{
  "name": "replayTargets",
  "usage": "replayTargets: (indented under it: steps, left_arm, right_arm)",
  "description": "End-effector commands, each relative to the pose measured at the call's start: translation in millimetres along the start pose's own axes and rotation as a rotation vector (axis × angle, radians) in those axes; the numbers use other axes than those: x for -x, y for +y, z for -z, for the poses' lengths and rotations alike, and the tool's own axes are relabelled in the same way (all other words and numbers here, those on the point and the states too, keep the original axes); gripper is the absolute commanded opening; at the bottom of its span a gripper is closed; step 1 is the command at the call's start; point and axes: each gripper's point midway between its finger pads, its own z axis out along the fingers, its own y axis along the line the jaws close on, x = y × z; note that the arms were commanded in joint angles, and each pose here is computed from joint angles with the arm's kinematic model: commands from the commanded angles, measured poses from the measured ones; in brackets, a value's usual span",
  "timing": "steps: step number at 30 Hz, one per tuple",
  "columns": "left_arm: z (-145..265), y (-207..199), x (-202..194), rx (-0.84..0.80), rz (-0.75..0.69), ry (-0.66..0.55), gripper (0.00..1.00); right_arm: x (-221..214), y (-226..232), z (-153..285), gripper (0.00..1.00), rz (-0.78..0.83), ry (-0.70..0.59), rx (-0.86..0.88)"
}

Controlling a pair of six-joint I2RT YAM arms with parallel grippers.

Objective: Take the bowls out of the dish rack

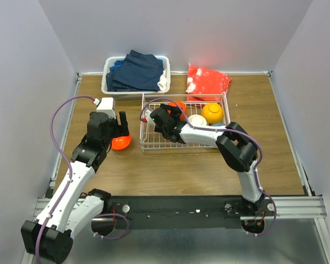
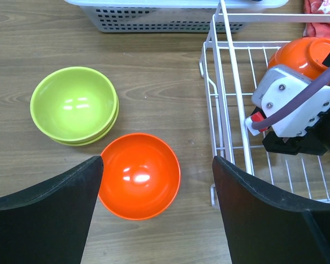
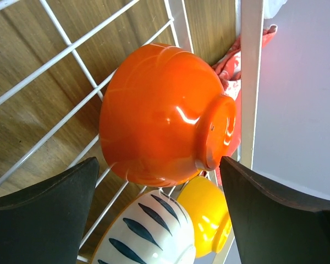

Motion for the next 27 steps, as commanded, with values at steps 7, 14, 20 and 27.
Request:
replayTargets:
  steps: [7,14,20,27]
  left_arm:
    - [3,-1,3,-0.015,0.0,-0.022,0.89]
    - [4,-1,4,-0.019,0.004,-0.027,0.89]
    - [6,-1,5,-0.022,0.005,-0.035,0.89]
    - [8,-2,7,-0.026,0.008,-0.042,0.89]
  right_arm:
    - [-2,6,-10,0.83,-0.02,-0.004,-0.046]
    - [7,-21,4,0.67,-0.104,-0.054,-0.099]
    - [17,-42,17,0.58,-0.177,-0.101,-0.128]
    - [25,-58,26,0.5,-0.254,-0.132,-0.138]
